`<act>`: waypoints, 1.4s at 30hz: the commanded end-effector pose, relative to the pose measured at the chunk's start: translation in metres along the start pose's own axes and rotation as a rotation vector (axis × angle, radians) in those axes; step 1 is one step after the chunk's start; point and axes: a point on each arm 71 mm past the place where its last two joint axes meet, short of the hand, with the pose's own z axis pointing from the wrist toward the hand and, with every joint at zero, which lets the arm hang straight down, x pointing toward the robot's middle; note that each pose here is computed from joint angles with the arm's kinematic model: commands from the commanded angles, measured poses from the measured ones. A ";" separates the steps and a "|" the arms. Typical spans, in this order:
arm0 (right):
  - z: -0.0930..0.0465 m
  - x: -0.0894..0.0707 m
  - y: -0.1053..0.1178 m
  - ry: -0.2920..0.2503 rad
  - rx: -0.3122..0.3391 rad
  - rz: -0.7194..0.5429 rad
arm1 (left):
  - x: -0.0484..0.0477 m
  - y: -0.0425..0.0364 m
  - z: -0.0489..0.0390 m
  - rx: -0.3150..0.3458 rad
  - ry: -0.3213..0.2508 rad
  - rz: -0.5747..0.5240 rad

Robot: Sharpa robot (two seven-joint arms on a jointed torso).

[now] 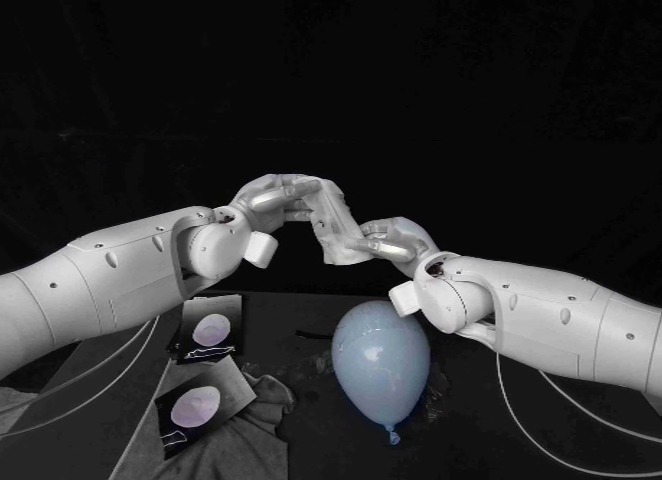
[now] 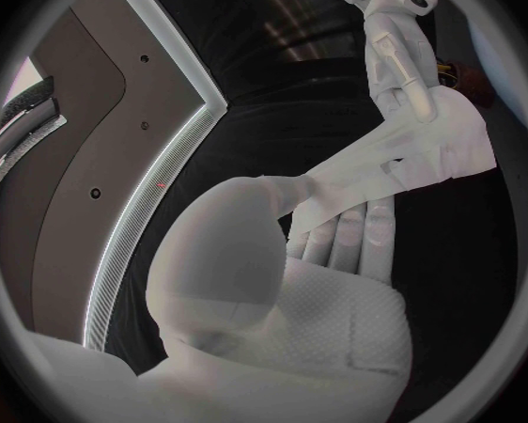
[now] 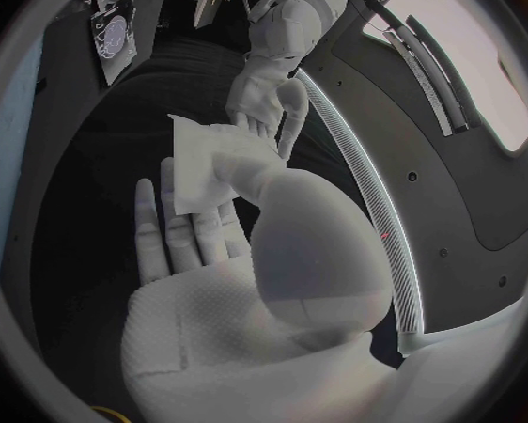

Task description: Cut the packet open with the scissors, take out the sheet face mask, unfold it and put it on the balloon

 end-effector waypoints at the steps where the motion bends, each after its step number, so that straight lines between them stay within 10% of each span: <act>1: -0.002 0.001 -0.003 0.041 0.016 -0.033 | -0.0012 -0.0055 0.0009 0.035 -0.011 -0.003; 42: -0.013 -0.008 -0.011 0.132 0.098 -0.097 | -0.0094 -0.0079 0.0026 0.064 -0.049 0.002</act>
